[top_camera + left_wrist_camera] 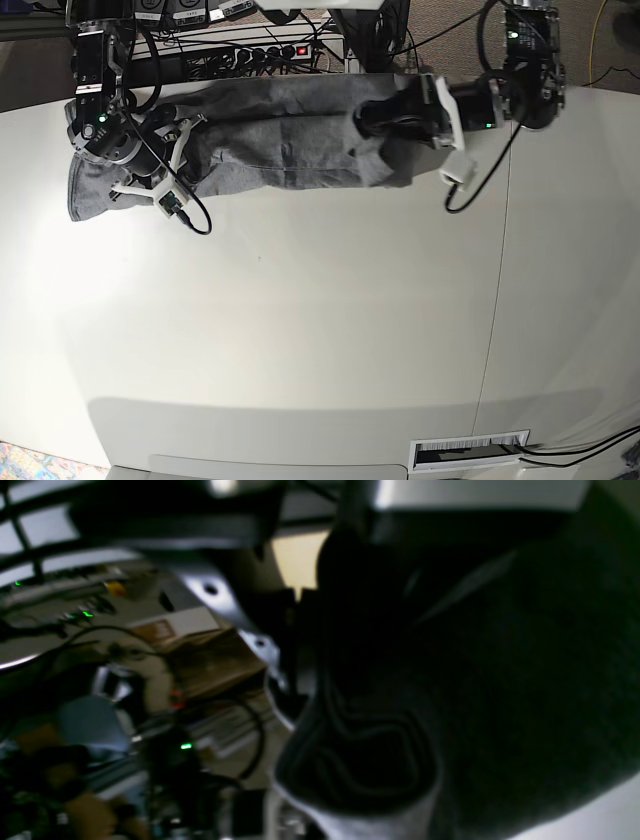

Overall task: Fold the T-shirt properly
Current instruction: 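Fold the strip's end with the left gripper toward the right gripper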

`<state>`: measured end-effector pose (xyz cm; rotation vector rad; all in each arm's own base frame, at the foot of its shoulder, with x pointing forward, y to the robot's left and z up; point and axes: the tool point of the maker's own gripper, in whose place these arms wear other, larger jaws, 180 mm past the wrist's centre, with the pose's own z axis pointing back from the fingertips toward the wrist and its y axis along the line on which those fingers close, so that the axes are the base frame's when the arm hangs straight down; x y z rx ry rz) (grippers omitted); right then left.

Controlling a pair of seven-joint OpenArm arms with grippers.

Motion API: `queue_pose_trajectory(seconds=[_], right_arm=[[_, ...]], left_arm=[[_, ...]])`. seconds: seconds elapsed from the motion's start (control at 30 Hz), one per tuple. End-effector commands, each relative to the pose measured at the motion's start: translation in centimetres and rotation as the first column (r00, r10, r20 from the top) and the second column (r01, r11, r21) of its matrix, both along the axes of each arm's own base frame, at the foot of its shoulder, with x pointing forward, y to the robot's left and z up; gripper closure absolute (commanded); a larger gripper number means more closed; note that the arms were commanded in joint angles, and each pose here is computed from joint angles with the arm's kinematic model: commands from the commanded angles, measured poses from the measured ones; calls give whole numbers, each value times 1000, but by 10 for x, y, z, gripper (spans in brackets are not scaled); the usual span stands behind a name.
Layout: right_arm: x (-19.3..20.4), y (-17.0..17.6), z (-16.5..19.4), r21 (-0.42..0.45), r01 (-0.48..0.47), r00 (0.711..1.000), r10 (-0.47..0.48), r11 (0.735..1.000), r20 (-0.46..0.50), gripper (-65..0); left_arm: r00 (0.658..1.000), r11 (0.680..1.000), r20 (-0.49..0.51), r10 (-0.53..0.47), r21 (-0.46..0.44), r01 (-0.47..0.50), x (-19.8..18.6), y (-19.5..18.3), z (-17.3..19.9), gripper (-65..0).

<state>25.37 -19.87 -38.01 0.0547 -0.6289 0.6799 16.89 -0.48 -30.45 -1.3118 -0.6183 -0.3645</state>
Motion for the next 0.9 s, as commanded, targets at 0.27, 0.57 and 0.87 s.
queue_pose_trajectory(seconds=[0.27, 0.57, 0.87], right_arm=[[7, -3, 10, -5, -4, 999, 4, 1000, 32, -18], [8, -2, 10, -1, -4, 999, 5, 1000, 36, -18], [9, -2, 11, 3, -5, 999, 5, 1000, 41, -18]], left_arm=[[996, 992, 76, 46, -123, -36, 16, -43, 28, 0], [996, 998, 86, 1, -65, 4, 8, -57, 18, -134], [994, 1000, 109, -13, -25, 16, 13, -56, 15, -253]])
